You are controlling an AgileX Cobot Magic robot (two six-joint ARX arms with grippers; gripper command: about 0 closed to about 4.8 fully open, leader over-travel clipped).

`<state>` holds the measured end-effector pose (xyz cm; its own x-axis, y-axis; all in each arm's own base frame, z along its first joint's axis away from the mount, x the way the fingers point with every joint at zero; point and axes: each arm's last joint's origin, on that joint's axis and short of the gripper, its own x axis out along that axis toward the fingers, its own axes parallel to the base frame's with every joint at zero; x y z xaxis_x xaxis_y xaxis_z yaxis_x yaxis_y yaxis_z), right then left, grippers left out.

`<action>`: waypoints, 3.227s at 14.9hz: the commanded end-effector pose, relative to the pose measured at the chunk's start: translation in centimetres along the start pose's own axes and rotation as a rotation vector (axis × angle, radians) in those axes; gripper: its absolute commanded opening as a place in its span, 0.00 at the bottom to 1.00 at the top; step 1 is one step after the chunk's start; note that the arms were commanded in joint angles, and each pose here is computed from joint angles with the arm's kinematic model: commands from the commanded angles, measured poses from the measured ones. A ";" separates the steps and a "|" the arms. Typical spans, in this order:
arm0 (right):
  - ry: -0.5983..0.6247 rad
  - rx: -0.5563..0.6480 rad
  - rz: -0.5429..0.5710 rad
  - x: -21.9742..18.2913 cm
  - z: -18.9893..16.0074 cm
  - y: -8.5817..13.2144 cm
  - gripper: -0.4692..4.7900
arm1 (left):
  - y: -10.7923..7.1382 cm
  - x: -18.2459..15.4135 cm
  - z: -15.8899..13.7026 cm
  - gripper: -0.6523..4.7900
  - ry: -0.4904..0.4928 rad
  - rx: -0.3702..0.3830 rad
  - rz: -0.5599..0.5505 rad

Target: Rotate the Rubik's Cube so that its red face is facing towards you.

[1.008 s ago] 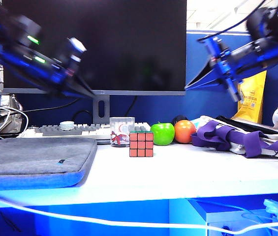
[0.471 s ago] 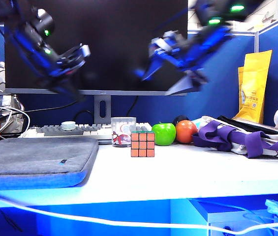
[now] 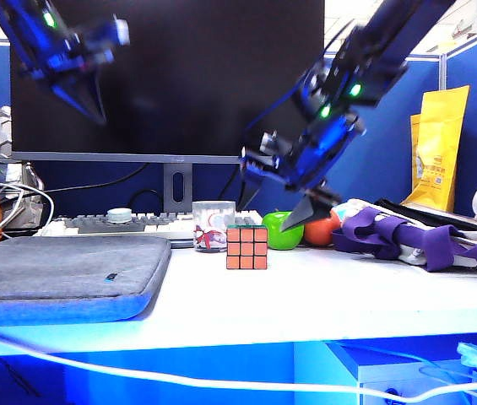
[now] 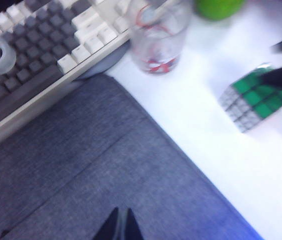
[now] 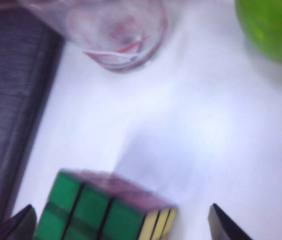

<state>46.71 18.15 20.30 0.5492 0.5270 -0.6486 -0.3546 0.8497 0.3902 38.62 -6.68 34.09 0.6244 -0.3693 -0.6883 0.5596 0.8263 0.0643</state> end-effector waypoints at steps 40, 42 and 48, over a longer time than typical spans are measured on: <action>0.089 -0.416 0.696 -26.0 6.0 10.6 0.09 | 2.1 -6.7 -0.4 0.14 -0.630 0.178 -0.925; 0.151 -0.398 0.642 -24.1 5.2 9.7 0.09 | 2.2 -6.7 -0.3 0.14 -0.634 0.192 -0.912; 0.316 -0.351 0.447 -14.8 2.6 5.3 0.09 | 1.9 -6.3 -0.2 0.14 -0.571 0.161 -0.849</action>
<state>38.56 14.84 32.63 0.0084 0.7383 -0.6744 -0.7134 0.4770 0.5133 35.77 -2.63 38.24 0.1083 -0.9902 -0.0884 0.9790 0.1216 -0.1635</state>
